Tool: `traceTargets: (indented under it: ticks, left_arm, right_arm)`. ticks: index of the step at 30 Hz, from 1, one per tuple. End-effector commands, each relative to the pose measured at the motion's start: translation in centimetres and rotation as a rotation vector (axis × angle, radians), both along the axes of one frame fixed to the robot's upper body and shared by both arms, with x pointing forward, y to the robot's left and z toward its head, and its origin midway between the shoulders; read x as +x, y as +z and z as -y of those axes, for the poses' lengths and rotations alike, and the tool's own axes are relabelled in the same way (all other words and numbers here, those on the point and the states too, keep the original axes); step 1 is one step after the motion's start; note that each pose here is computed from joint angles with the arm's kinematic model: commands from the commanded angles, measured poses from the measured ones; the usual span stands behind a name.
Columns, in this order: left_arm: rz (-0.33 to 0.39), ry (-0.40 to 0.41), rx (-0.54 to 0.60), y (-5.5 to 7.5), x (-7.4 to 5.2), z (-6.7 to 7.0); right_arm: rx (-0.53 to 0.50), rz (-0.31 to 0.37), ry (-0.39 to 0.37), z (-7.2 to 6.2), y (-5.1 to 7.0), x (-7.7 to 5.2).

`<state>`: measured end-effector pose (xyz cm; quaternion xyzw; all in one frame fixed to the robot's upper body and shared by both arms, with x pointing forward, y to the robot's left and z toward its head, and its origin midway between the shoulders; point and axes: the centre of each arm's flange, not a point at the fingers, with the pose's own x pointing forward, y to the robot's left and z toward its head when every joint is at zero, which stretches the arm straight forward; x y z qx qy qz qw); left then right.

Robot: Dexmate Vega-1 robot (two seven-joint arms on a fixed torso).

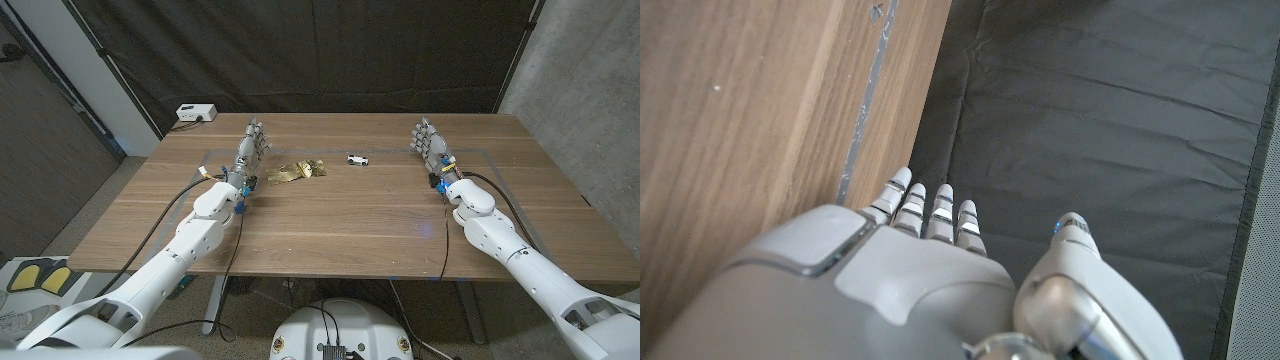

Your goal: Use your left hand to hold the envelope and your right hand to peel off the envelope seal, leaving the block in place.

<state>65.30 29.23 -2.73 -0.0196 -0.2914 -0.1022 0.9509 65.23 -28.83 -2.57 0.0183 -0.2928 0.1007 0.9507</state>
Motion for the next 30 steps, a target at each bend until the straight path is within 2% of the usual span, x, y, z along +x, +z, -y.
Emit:
traceTargets:
  ticks: [1,12,19,23,26,30]
  left_arm:
    - [0.006,0.003,0.007,0.1,-0.3,-0.4]
    - [-0.003,0.051,0.090,0.9,-0.9,-0.9]
    - [-0.024,0.112,0.260,2.7,-1.5,-1.6]
    - [-0.026,0.158,0.342,3.7,-2.0,-2.0]
    - [-0.025,0.194,0.368,4.0,-2.4,-2.1]
    - [-0.033,0.297,0.441,4.2,-3.2,-1.8]
  right_arm:
    - [-0.002,-0.002,0.003,-0.5,0.0,-0.1]
    - [0.011,-0.001,0.000,-0.4,-0.8,-0.7]
    - [0.025,0.002,0.001,-0.2,-1.7,-1.1]
    - [0.035,0.003,-0.003,0.0,-2.2,-1.4]
    - [0.042,0.004,-0.009,0.1,-2.5,-1.6]
    - [0.049,0.002,-0.013,0.3,-2.8,-1.8]
